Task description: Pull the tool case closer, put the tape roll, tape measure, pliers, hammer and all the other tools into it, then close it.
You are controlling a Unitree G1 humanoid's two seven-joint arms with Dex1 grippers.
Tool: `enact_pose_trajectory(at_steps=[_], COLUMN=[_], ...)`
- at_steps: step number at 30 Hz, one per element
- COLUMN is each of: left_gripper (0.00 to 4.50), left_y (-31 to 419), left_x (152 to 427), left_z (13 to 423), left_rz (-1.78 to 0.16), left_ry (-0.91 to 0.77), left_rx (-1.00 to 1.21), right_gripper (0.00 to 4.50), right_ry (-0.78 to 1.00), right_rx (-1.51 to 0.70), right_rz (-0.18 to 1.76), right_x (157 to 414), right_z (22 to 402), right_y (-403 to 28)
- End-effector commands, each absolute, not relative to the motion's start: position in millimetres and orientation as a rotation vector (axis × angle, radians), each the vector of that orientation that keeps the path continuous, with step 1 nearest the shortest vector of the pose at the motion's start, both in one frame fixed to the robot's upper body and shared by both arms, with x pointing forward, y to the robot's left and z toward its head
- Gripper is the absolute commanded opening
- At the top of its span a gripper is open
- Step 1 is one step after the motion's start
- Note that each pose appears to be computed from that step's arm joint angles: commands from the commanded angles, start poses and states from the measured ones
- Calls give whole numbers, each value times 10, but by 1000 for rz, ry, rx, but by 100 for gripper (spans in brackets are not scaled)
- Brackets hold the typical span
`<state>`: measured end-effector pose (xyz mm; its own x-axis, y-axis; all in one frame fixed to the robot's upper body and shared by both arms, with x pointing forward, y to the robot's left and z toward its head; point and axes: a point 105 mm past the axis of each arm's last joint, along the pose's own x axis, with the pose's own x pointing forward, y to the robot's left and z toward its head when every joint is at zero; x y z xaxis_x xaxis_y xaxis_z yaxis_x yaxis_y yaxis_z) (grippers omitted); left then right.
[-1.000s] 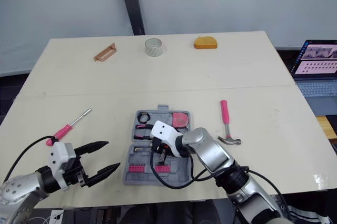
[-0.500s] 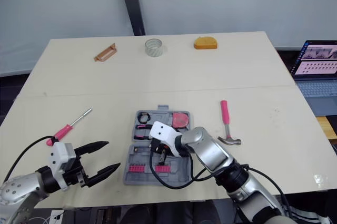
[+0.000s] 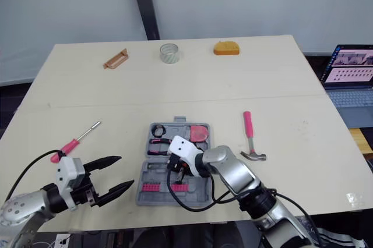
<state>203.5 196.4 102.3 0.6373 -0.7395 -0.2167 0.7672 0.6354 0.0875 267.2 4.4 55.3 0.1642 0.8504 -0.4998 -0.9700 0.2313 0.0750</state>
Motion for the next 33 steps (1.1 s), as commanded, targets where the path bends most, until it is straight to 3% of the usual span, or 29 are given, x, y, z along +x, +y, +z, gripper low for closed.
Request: enact_pose_trajectory(at_steps=[1, 4, 8, 9, 11, 18, 25, 33], left_gripper=[450, 450, 450, 450, 450, 450, 450, 450], left_y=[1915, 1911, 1986, 2040, 2176, 2793, 3477, 3958], left_x=[2063, 2107, 2206, 2233, 2287, 2340, 2101, 1909], left_z=[1092, 1107, 1140, 1143, 1133, 1134, 1145, 1097], left_rz=[-875, -869, -816, -789, -730, -470, -144, 154], left_ry=[130, 124, 142, 151, 176, 194, 164, 97], left_rx=[183, 180, 158, 151, 131, 110, 97, 45], right_gripper=[5, 5, 5, 27, 90, 444, 444, 444], right_ry=[303, 201, 130, 146, 200, 300, 277, 217], right_rx=[-160, -87, -60, -78, -95, -84, -75, -28], right_rz=[1370, 1365, 1262, 1230, 1174, 952, 540, 183], right_x=[2737, 2819, 2999, 3015, 3009, 2871, 2709, 2427], right_z=[1028, 1310, 1625, 1609, 1548, 1421, 1285, 1004], right_y=[95, 44, -437, -602, -944, -1969, -2840, -3414])
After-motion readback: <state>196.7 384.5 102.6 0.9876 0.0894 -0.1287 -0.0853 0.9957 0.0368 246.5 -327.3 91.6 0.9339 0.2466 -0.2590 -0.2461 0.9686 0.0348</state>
